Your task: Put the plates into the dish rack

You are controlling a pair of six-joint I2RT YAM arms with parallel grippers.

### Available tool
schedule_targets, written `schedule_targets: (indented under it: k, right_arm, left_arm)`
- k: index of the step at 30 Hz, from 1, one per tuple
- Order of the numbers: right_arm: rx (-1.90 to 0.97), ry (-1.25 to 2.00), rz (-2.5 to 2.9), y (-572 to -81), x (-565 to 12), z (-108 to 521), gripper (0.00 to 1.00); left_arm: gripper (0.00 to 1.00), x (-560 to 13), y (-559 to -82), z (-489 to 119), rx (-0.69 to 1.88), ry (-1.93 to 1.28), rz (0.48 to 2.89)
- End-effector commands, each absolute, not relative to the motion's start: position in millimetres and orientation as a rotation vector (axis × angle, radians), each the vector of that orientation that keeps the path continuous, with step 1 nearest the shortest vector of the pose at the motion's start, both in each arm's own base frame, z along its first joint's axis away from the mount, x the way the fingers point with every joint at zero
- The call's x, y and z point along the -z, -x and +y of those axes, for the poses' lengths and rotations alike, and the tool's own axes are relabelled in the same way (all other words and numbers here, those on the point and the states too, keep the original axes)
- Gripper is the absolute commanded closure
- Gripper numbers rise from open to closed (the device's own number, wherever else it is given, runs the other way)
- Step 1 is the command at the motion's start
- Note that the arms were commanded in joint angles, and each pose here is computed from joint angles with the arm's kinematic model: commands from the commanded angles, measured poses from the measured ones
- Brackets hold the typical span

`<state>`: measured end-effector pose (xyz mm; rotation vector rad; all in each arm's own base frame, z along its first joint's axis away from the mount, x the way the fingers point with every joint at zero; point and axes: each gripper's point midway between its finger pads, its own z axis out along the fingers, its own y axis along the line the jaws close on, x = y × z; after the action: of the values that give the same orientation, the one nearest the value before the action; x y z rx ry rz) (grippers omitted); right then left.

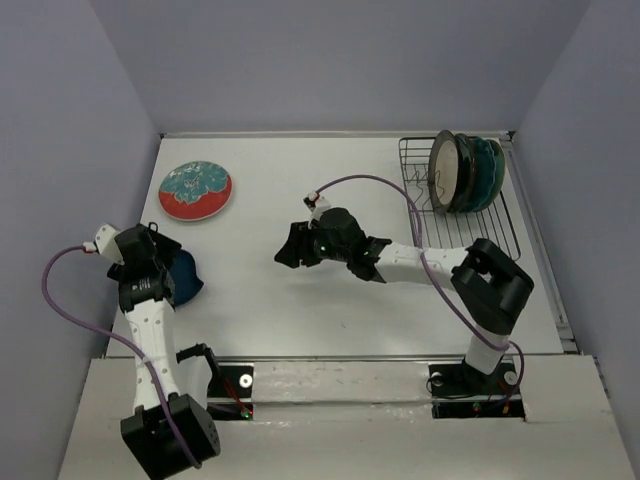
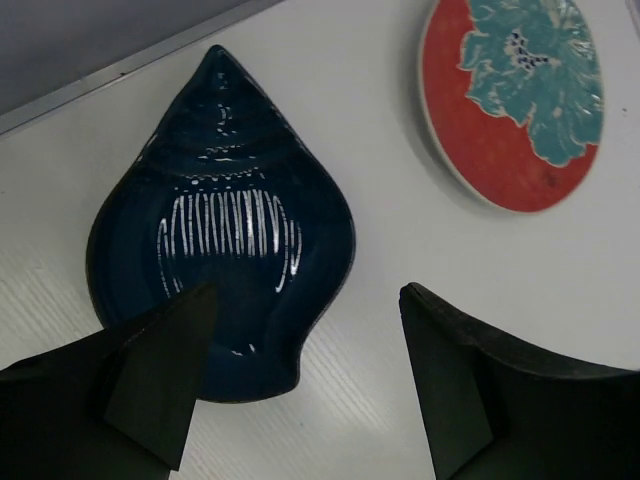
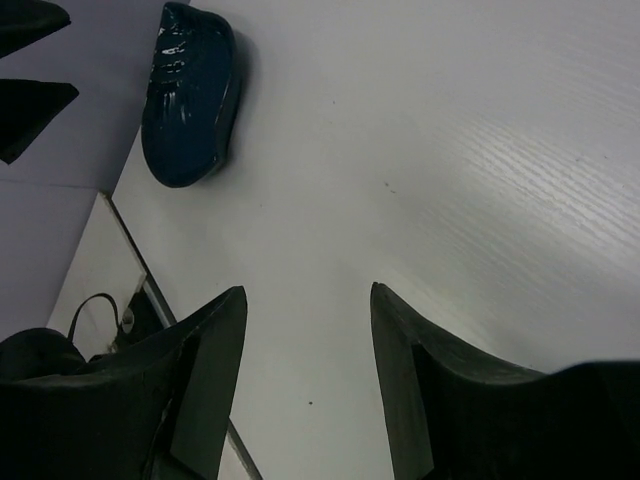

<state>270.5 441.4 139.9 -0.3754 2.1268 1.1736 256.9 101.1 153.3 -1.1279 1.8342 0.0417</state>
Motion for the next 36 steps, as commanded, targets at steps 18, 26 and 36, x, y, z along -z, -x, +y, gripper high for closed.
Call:
schedule_targets:
  k: [18,26,36]
  right_arm:
    - [-1.540,0.523,2.112,-277,-123,623,0.37]
    - [-1.533,0.534,2.196,-255,-60,680,0.34]
    - [-1.417,0.519,2.254,-261,-48,681,0.41]
  left_arm:
    - [0.06,-224,-260,109,-0.048,1.018,1.619]
    - [0.02,-270,-272,51,0.193,0.737,1.604]
    - [0.01,-306,-256,21,0.248,0.575,1.569]
